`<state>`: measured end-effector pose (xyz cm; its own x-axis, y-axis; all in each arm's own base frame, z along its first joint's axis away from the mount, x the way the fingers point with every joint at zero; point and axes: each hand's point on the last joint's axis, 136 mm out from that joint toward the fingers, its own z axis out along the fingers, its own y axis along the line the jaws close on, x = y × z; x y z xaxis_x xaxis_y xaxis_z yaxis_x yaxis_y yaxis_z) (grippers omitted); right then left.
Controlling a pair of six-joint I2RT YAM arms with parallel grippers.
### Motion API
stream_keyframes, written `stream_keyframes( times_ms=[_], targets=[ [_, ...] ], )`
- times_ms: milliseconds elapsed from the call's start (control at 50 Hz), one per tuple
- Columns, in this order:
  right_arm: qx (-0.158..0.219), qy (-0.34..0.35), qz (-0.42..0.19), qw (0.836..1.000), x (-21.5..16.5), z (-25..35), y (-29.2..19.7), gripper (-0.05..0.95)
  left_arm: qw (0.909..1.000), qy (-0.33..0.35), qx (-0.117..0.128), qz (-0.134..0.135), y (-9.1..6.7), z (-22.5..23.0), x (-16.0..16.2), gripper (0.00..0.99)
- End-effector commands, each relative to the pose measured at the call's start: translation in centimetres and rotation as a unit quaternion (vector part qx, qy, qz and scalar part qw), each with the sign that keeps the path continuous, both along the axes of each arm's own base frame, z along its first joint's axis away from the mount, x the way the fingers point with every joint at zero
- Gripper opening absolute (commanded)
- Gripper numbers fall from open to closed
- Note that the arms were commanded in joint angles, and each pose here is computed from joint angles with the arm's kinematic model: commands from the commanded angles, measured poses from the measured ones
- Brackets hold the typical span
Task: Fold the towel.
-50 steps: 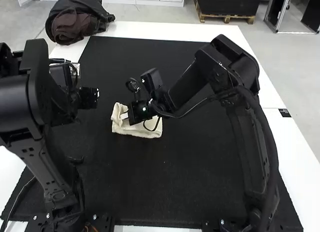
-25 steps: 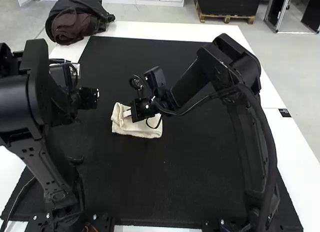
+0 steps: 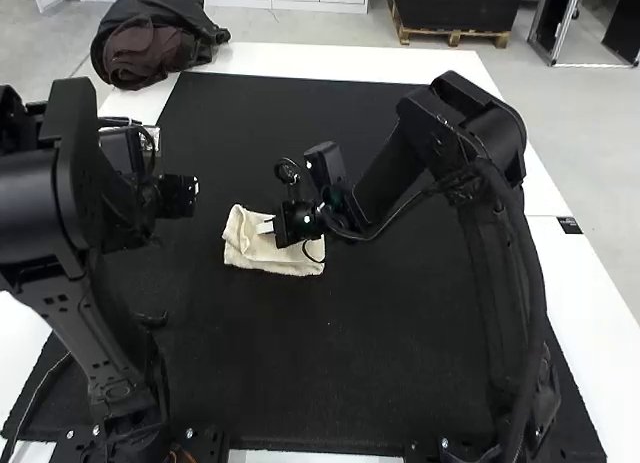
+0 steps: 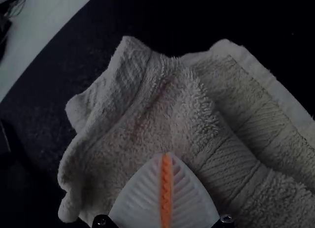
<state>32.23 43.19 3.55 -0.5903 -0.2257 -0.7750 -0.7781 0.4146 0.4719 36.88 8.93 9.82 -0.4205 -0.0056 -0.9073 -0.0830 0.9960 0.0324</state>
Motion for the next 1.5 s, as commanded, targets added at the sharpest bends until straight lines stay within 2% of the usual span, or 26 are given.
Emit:
stream_keyframes(
  times_ms=[0, 380, 560, 960, 1060, 1180, 1360, 1480],
  targets=[
    [0.003, 0.007, 0.015, 1.0, -0.5, -2.0, -0.2, -0.02, 1.0, 0.0, -0.007, -0.003, -0.2, -0.2, 0.0, 0.957],
    [0.022, 0.003, 0.012, 1.0, -0.7, -4.4, -0.4, -0.02, 0.9999, -0.005, -0.009, -0.003, -0.2, 0.0, 0.1, 0.956],
    [0.066, -0.01, 0.009, 0.998, -0.5, 0.6, 0.1, -0.02, 0.9999, -0.011, -0.007, -0.002, -0.2, 0.4, 0.3, 0.956],
    [0.109, -0.052, -0.004, 0.993, -0.2, 12.4, -1.6, -0.02, 0.9997, -0.023, -0.011, -0.001, -0.1, 2.4, 1.0, 0.956],
    [0.124, -0.072, -0.018, 0.99, 0.4, 15.8, -3.0, -0.02, 0.9993, -0.036, -0.007, -0.009, -0.5, 3.8, 1.5, 0.956],
    [0.144, -0.107, -0.056, 0.982, 1.9, 20.6, -5.9, -0.02, 0.9981, -0.056, -0.01, -0.025, -1.8, 6.3, 2.4, 0.956],
    [0.18, -0.177, -0.123, 0.96, 3.7, 28.7, -12.3, -0.02, 0.994, -0.1, -0.012, -0.045, -3.6, 11.2, 3.2, 0.956],
    [0.203, -0.2, -0.172, 0.943, 4.1, 32.3, -17.5, -0.02, 0.9891, -0.134, -0.011, -0.059, -4.9, 15.0, 2.9, 0.956]
  ],
)
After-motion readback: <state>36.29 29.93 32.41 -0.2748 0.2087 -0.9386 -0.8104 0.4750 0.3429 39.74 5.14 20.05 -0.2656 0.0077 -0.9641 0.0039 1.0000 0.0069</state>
